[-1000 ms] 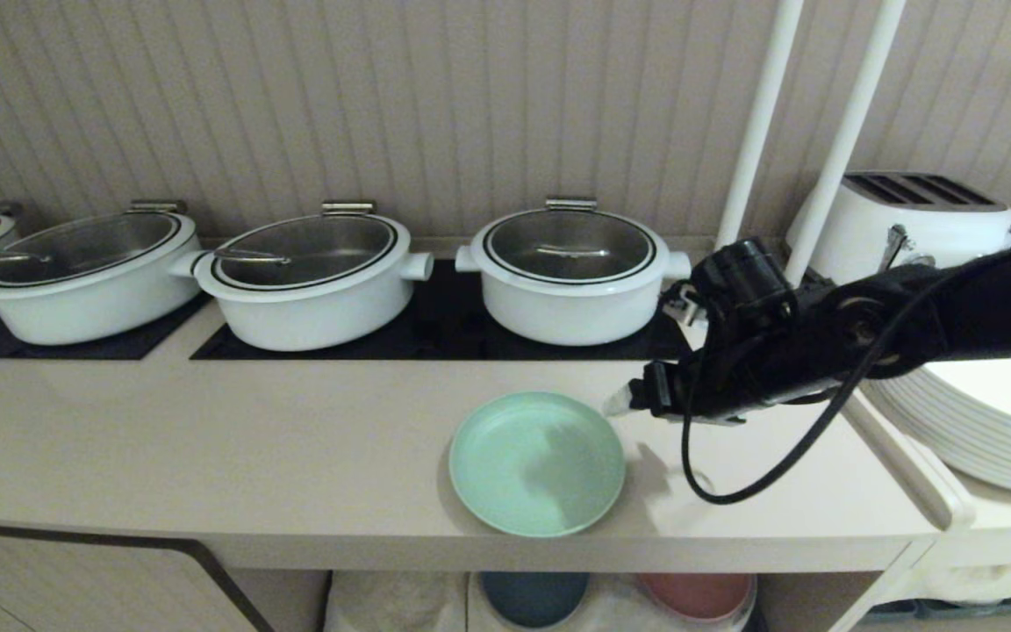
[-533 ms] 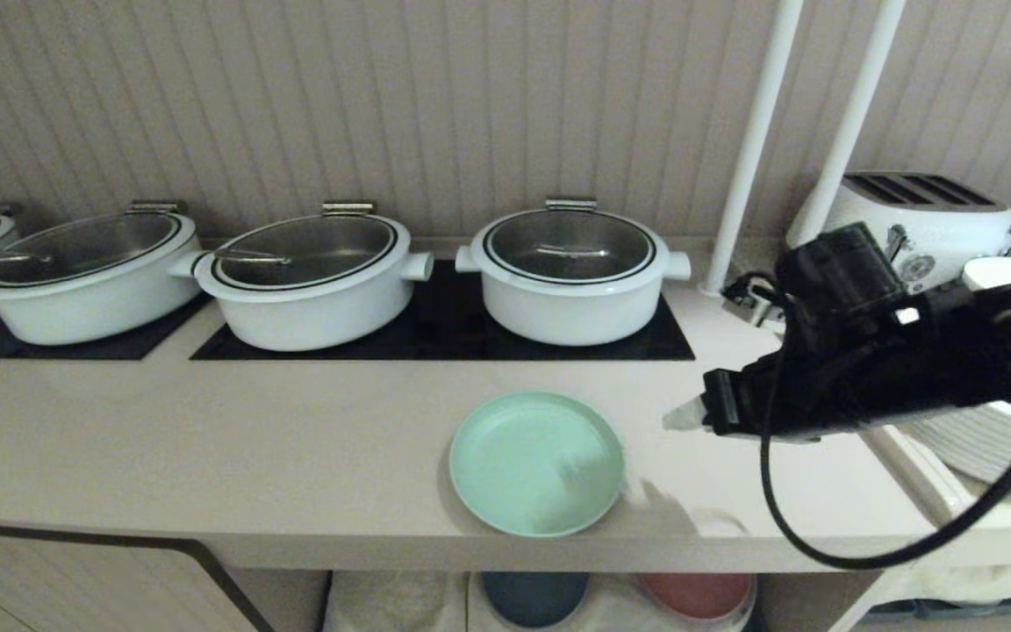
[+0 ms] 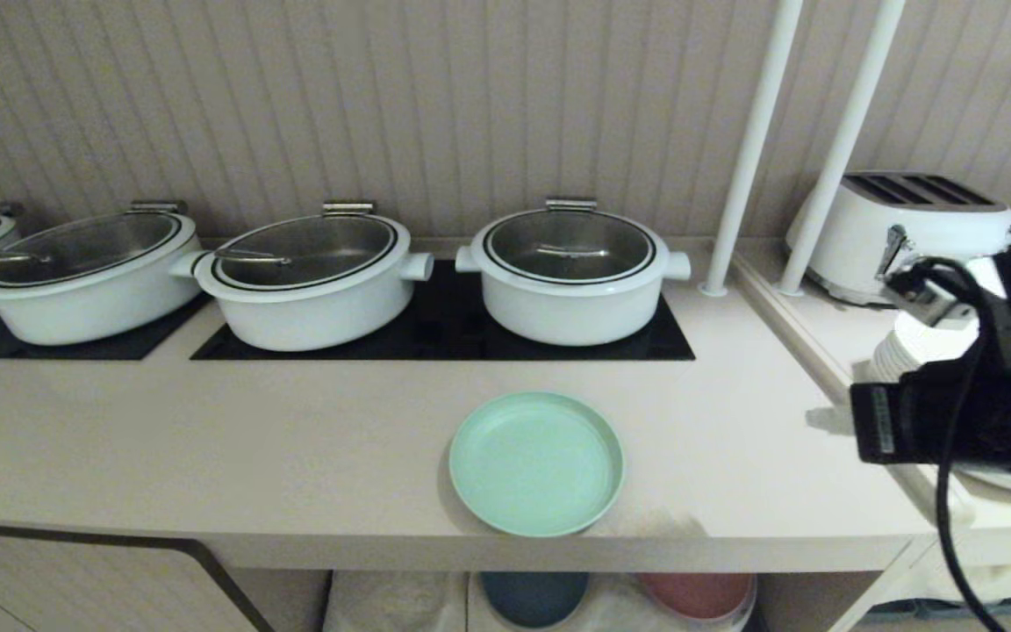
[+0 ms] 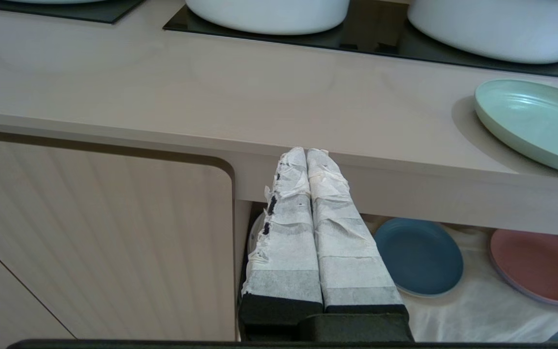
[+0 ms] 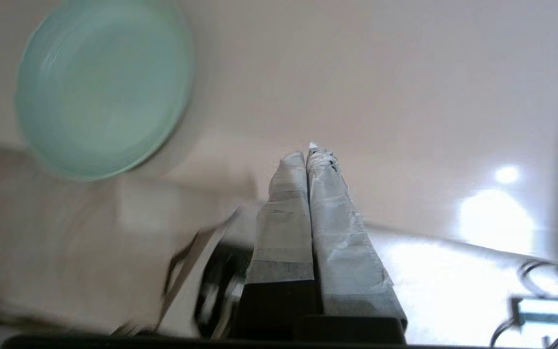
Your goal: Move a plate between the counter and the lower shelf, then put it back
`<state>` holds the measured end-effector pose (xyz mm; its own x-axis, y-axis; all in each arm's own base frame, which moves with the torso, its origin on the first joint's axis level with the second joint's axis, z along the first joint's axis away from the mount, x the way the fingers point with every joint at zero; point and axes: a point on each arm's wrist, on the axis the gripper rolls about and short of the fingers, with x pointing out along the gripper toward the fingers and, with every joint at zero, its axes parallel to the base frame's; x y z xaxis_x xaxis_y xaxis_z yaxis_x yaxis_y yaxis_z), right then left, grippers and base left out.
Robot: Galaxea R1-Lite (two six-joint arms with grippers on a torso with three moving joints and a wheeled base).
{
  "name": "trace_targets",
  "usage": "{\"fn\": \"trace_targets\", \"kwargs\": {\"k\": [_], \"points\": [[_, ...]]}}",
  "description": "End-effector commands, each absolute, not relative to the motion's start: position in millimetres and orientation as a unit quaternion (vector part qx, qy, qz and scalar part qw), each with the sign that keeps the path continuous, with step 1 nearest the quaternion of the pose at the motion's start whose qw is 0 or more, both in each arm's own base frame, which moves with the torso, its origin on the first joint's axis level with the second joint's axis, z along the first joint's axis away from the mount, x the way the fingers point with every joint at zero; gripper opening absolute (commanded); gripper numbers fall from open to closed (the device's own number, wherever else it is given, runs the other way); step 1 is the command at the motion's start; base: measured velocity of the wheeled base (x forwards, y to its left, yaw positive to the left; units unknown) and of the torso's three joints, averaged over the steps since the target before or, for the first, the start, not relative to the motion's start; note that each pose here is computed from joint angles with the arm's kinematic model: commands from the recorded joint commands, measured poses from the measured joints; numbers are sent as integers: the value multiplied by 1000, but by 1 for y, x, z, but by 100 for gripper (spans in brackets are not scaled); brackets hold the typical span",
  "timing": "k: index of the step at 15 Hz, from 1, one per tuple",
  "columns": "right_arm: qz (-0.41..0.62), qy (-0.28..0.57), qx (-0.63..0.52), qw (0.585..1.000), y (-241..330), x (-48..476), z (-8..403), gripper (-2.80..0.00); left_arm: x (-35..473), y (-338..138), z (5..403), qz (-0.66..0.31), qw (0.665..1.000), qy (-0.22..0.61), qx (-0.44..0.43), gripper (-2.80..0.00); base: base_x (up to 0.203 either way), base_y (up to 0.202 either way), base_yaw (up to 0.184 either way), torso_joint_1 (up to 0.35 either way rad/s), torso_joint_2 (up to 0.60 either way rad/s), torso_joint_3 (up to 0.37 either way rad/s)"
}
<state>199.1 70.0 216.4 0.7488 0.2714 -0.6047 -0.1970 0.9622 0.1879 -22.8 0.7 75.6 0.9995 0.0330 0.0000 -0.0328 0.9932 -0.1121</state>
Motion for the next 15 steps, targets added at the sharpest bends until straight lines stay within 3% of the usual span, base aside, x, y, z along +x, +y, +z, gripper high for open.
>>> {"fn": "trace_targets", "kwargs": {"k": [1,6,15], "points": [[94,275,60,955,42,169,224,-280,-23,1,75,17,998,-1,-57,-280,0,0,0,0,0,0],[36,184,24,982,8,97,201,-280,-23,1,75,17,998,-1,-57,-280,0,0,0,0,0,0],[24,-4,-17,1000,0,-3,112,-280,-23,1,75,17,998,-1,-56,-280,0,0,0,0,0,0]]}}
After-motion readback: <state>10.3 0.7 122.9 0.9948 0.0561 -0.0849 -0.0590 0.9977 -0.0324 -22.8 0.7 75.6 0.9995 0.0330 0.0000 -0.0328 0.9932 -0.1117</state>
